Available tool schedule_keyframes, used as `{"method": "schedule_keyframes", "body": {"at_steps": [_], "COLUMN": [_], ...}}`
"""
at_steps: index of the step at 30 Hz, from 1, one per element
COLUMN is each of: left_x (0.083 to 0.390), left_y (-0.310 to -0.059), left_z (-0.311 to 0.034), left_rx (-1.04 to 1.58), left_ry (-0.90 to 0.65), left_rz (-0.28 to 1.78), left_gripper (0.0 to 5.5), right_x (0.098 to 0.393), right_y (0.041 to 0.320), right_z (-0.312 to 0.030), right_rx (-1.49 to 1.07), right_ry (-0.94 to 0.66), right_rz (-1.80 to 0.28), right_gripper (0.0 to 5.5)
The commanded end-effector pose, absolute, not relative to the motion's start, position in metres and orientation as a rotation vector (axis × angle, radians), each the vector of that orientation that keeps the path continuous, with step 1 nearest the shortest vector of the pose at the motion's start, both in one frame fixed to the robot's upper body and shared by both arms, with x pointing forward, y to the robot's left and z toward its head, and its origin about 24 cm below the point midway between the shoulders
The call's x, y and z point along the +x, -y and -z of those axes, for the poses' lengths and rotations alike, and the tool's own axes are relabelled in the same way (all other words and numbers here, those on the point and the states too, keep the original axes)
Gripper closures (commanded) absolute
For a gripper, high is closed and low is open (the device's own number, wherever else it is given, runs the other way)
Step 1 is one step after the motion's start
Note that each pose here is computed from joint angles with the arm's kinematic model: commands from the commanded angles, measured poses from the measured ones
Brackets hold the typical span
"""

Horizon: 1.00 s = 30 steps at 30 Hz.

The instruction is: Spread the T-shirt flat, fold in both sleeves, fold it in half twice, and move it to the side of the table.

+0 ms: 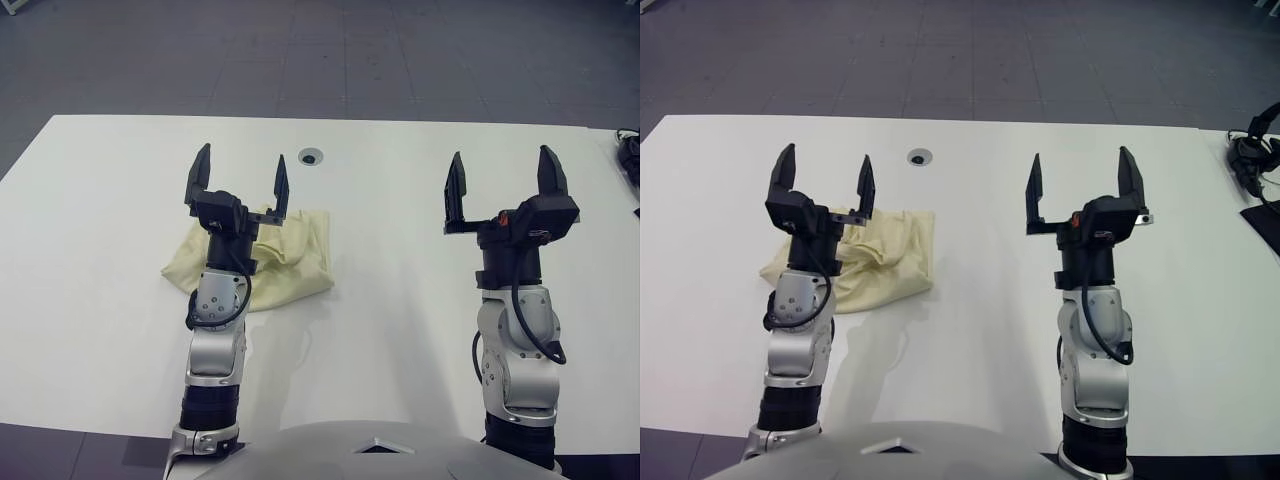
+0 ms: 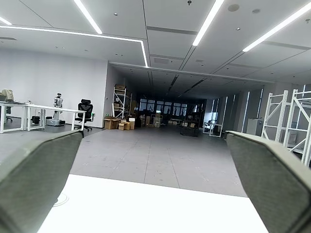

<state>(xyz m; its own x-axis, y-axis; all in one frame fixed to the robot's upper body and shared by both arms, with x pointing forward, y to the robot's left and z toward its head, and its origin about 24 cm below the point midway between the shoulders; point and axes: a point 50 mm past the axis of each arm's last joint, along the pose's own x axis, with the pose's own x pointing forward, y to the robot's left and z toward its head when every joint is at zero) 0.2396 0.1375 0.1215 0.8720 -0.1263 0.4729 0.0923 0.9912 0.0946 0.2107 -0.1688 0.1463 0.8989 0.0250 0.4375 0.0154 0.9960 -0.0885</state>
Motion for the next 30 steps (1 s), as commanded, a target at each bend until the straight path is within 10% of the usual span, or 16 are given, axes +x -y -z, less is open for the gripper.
{"method": "schedule_keyframes", "body": {"at_steps": [1,30], "left_x": [0.240,0.227], "left_y": [-0.136,-0.136], "left_z": [-0.120,-0.130], "left_rx": [0.091,0.121], "left_ry": [0.499,0.598], "left_rz": [0.127,0.098], "left_gripper": [0.11,0.11], "right_x": [0.212,0.222], "right_y": [0.170,0.169], "right_z": [-0.146,-0.140], "right_rx": [-0.096,-0.118], "right_ry": [0.447,0.417], "right_rz": [-0.004,-0.019], "right_gripper": [0.10,0.10]}}
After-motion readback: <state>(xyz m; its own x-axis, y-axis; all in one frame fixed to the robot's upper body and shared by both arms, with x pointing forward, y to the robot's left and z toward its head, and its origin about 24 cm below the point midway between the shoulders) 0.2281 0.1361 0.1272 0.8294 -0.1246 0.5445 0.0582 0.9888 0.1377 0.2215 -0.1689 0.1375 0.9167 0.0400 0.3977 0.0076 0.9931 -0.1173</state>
